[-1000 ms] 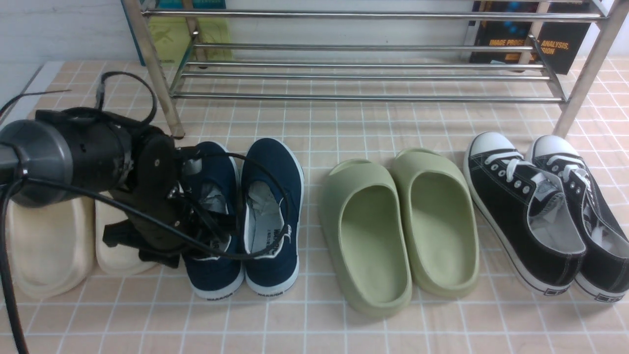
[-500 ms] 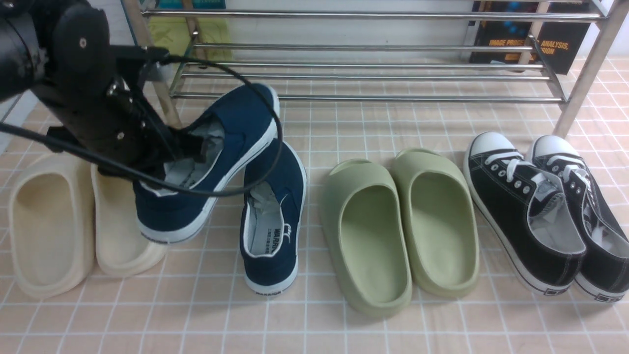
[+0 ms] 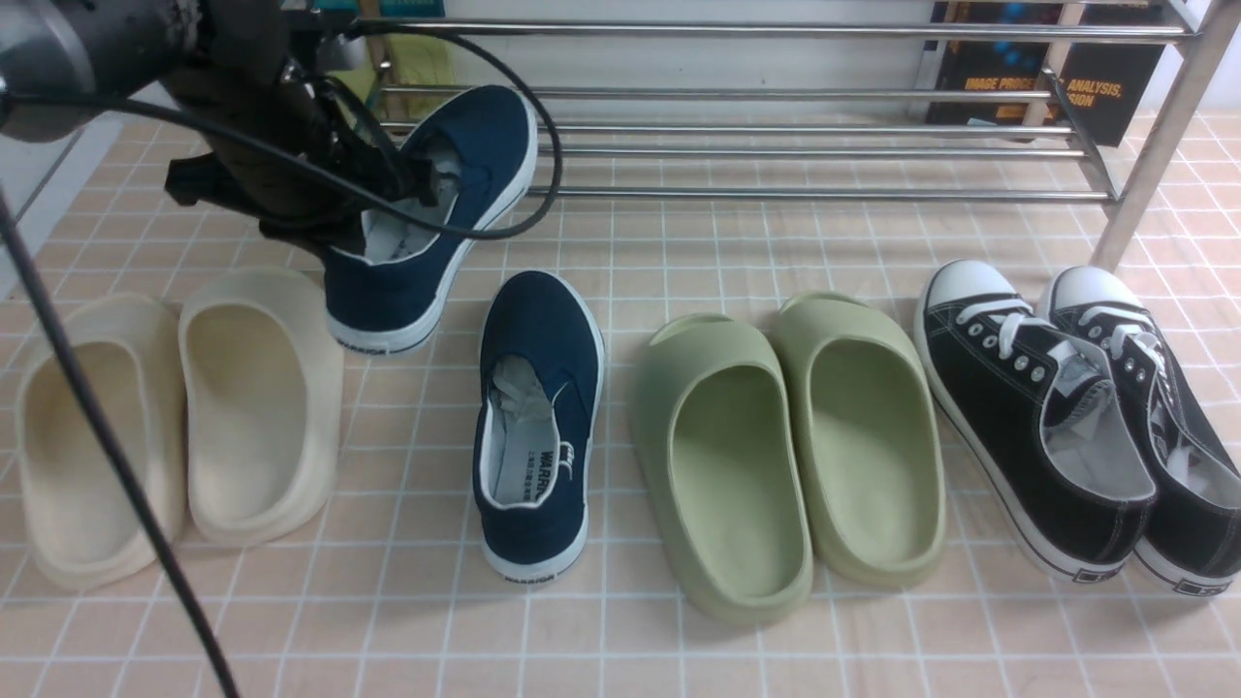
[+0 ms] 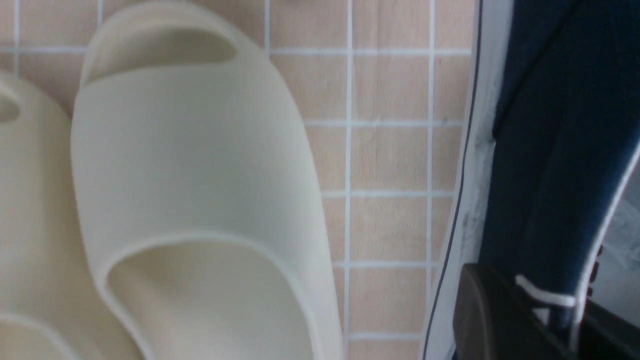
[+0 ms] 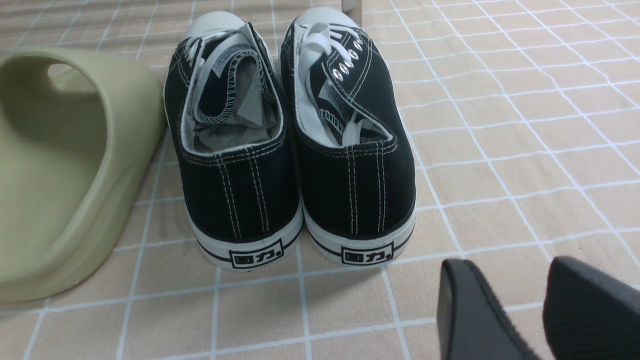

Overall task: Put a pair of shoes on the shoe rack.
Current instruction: Use the left arm to put a shoe into the shoe rack

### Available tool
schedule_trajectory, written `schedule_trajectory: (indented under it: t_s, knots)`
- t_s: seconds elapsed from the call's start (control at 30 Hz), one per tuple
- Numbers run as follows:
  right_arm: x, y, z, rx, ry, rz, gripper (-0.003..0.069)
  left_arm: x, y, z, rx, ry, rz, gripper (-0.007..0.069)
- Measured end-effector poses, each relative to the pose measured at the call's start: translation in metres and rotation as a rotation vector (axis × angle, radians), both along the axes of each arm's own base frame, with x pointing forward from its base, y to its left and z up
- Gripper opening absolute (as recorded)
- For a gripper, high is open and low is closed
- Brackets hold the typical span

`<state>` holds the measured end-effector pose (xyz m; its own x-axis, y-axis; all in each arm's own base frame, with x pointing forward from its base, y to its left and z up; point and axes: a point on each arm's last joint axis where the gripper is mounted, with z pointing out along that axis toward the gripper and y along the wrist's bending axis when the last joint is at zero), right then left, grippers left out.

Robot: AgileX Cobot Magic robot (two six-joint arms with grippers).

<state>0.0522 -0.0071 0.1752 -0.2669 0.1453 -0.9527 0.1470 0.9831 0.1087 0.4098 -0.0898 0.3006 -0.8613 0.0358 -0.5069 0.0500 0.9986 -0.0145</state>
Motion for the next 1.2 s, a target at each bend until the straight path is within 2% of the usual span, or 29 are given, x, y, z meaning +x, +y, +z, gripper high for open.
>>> schedule_trajectory:
  t_s: [0.37,0.6,0.73,0.9,0.97,1.03,1.1,1.2]
  knots:
    - [0.000,0.000,0.000,0.000,0.000,0.000,0.0240,0.072,-0.010,-0.027,-0.013,-0.108,0.118,0.0039]
    - [0.000,0.000,0.000,0.000,0.000,0.000,0.0240,0.097,-0.016,-0.029,-0.058,-0.235,0.119,0.0053]
    - [0.000,0.000,0.000,0.000,-0.001,0.000,0.0240,0.104,-0.019,-0.033,-0.082,-0.280,0.118,0.0110]
    - [0.000,0.000,0.000,0.000,-0.001,0.000,0.0240,0.107,-0.019,-0.032,-0.083,-0.313,0.110,0.0225]
    - [0.000,0.000,0.000,0.000,-0.001,0.000,0.0240,0.104,-0.017,-0.025,-0.058,-0.305,0.106,0.0273]
    - [0.000,0.000,0.000,0.000,-0.001,0.000,0.0240,0.095,-0.013,-0.014,-0.023,-0.275,0.104,0.0284]
    - [0.000,0.000,0.000,0.000,-0.001,0.000,0.0240,0.090,-0.011,-0.004,-0.002,-0.270,0.097,0.0283]
    - [0.000,0.000,0.000,0.000,-0.001,0.000,0.0240,0.064,-0.002,0.033,0.075,-0.233,0.065,0.0243]
